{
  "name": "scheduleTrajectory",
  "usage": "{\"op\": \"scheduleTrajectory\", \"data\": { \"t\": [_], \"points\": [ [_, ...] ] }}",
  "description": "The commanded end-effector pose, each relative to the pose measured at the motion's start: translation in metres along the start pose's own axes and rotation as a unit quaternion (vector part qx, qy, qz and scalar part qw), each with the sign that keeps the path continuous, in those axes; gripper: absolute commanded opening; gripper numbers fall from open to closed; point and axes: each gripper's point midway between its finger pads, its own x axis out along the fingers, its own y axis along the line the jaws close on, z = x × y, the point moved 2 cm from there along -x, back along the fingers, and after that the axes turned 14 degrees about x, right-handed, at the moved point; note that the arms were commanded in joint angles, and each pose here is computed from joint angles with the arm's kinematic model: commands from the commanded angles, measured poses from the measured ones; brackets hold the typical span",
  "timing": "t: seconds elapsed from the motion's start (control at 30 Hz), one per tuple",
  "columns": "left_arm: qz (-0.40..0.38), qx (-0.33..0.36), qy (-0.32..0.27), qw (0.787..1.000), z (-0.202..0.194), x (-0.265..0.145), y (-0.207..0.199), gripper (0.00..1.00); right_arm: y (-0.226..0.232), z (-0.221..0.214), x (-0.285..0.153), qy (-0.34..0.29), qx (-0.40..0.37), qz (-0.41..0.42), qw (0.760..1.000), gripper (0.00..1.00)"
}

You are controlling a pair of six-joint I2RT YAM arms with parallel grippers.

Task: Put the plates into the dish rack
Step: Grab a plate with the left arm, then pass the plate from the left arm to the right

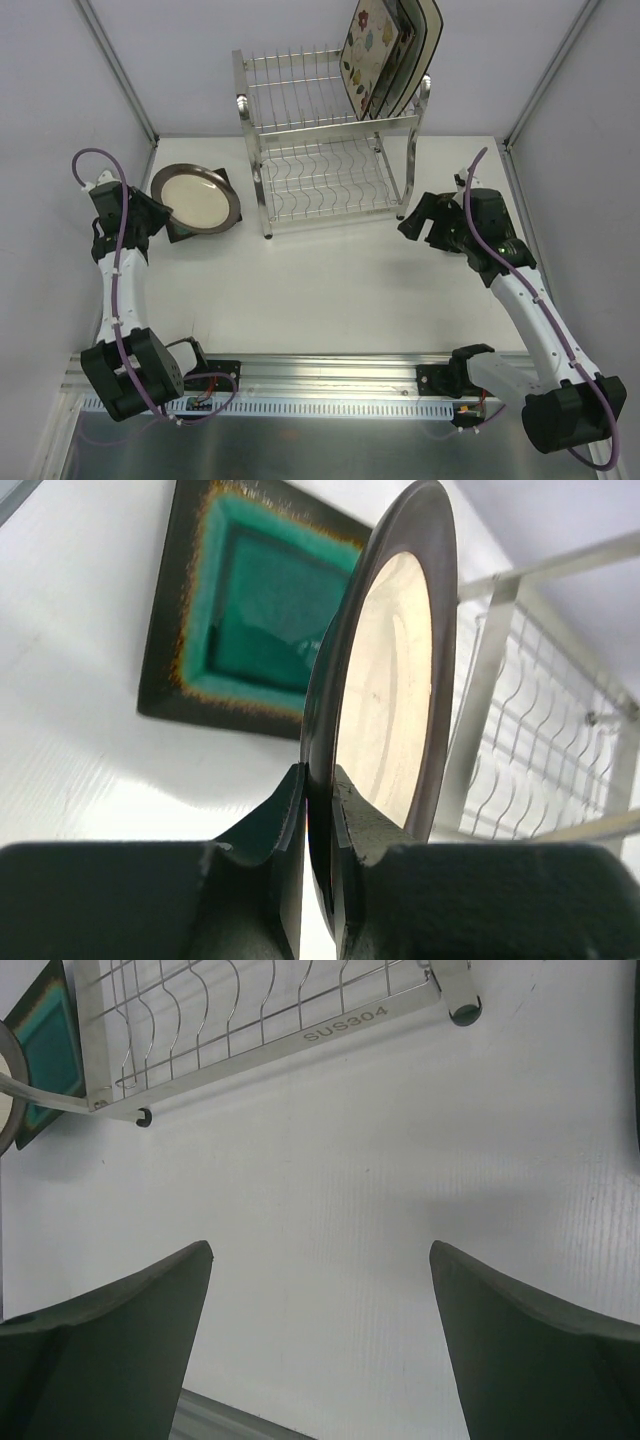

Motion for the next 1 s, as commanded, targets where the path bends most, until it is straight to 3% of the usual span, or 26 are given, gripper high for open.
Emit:
{"op": "scheduleTrajectory", "data": {
  "t": [0.0,0.37,0.6,0.97],
  "points": [
    [-0.037,0.053,-0.017,0.998,0.019,-0.033,-0.020,0.00,0.019,0.005,-0.012,-0.005,-0.016,0.029,0.999,0.95],
    [-0.062,0.054,0.059,0.995,-0.046,-0.073,-0.027,0.00,0.036,-0.016,-0.009,0.043,-0.029,0.046,0.998,0.98],
    [-0.166,0.047,0.095,0.980,-0.081,-0.101,-0.059,0.00,0.052,-0.043,0.003,0.095,-0.024,0.073,0.993,1.00],
    [-0.308,0.040,0.135,0.941,-0.114,-0.138,-0.098,0.00,0.088,-0.087,0.031,0.153,0.001,0.145,0.978,1.00]
  ]
}}
